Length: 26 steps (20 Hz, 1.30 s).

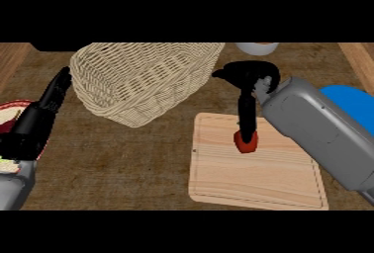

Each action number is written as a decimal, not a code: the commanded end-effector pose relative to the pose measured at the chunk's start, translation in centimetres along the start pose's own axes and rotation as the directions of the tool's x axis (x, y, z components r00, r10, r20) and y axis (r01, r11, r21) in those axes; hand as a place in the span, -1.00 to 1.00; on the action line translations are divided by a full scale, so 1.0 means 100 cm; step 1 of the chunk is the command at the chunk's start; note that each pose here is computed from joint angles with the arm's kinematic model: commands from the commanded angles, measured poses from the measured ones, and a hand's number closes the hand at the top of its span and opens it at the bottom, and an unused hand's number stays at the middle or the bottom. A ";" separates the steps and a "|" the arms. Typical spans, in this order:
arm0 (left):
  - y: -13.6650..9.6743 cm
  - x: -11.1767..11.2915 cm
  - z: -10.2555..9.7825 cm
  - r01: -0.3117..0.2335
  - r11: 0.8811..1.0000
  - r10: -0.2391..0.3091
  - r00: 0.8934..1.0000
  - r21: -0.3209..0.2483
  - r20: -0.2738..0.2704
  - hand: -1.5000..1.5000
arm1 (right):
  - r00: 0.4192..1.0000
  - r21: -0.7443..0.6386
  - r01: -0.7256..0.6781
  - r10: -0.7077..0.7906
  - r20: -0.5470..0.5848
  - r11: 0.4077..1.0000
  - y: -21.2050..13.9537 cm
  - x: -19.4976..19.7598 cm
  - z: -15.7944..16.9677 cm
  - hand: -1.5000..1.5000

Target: Pick the bell pepper from the cutting board and place it in the basket

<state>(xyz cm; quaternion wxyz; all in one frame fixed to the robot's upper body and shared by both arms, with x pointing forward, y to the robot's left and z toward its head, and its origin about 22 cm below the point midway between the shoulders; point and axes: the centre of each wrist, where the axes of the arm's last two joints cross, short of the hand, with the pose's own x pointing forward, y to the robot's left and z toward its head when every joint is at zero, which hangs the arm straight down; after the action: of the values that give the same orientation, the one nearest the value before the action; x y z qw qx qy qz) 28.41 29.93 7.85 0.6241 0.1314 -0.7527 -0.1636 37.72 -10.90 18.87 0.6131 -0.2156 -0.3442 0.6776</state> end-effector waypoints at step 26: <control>-0.013 0.009 -0.003 -0.012 1.000 0.012 1.000 -0.001 -0.007 0.00 | 0.992 0.024 -0.066 0.068 -0.103 0.998 0.088 -0.040 -0.065 -1.00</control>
<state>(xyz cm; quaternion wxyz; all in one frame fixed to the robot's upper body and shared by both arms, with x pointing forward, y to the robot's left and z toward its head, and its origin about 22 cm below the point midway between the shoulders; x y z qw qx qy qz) 28.55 29.55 7.88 0.6247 0.1286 -0.7529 -0.1621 36.75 -13.71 8.38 0.6093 -0.2529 -0.2941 0.6915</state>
